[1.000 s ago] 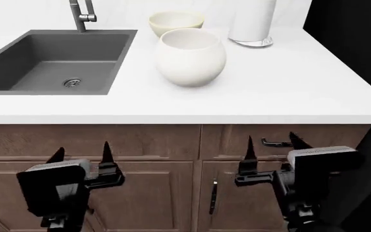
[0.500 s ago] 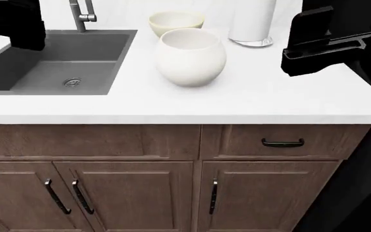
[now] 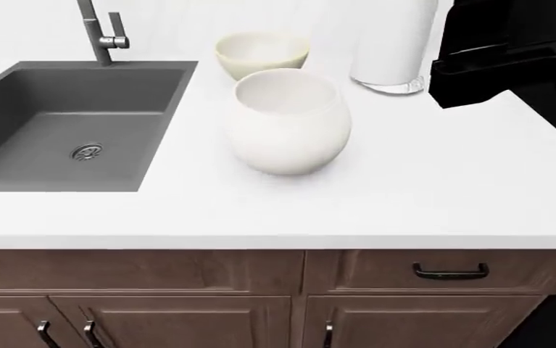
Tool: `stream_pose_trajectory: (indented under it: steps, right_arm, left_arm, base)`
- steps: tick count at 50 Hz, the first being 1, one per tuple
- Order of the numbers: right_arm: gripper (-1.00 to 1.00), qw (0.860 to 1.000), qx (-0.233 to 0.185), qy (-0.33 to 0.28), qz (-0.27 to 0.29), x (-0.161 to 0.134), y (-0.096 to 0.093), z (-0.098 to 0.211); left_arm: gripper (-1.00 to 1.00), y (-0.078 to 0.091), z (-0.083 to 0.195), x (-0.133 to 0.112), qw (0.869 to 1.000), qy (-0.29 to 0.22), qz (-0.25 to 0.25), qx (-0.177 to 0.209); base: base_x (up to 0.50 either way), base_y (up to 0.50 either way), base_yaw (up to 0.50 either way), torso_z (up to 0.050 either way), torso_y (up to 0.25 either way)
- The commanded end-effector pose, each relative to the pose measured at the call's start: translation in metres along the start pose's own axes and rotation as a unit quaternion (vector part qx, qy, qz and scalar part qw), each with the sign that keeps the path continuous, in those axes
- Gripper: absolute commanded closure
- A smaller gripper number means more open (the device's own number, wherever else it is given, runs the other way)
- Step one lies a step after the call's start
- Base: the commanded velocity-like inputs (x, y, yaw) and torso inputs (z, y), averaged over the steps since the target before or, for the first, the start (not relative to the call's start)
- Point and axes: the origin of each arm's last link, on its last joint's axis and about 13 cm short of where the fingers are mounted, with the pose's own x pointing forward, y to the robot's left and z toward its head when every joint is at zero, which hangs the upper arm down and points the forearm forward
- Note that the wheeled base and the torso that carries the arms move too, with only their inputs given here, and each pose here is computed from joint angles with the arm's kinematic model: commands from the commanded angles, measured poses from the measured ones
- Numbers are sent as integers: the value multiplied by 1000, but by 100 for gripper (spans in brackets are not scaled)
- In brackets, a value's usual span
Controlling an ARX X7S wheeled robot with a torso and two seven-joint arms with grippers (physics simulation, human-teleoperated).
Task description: Stack the bowls in the sink.
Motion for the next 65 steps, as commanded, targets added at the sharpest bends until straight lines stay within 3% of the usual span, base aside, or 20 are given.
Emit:
stream_pose_trajectory:
  steps: [1, 15, 44, 48, 52, 54, 60, 65]
  right_arm:
    - [-100, 1000, 0, 13, 6, 2, 2, 0]
    - [-100, 999, -21, 16, 20, 3, 5, 1]
    - [-100, 1000, -9, 30, 1, -7, -3, 4]
    - [-100, 999, -1, 52, 13, -12, -1, 10]
    - [-100, 997, -28, 70, 14, -25, -3, 28]
    - [-100, 995, -22, 88, 33, -34, -3, 40]
    - [-100, 979, 20, 176, 103, -67, -3, 67]
    - [-100, 965, -4, 219, 147, -84, -5, 76]
  left_arm:
    - [-100, 3, 3, -2, 1000, 6, -4, 16]
    - [-100, 1, 1, -4, 1000, 11, -14, 18]
    - [-100, 1, 3, -5, 999, 15, -21, 24]
    - [-100, 1, 3, -5, 999, 16, -21, 24]
    - [-100, 1, 3, -6, 999, 17, -22, 24]
    - [-100, 1, 4, -7, 999, 17, -23, 24]
    - [-100, 2, 4, -7, 999, 16, -23, 24]
    - [-100, 2, 2, -8, 999, 17, -25, 26]
  base:
    - [500, 0, 0, 0, 0]
    - [500, 58, 0, 0, 1]
    - [500, 63, 0, 0, 1]
    - [94, 0, 0, 0, 3]
    - [0, 0, 0, 0, 2]
    - [0, 0, 0, 0, 0]
    - [0, 0, 0, 0, 0]
    - [0, 0, 0, 0, 0]
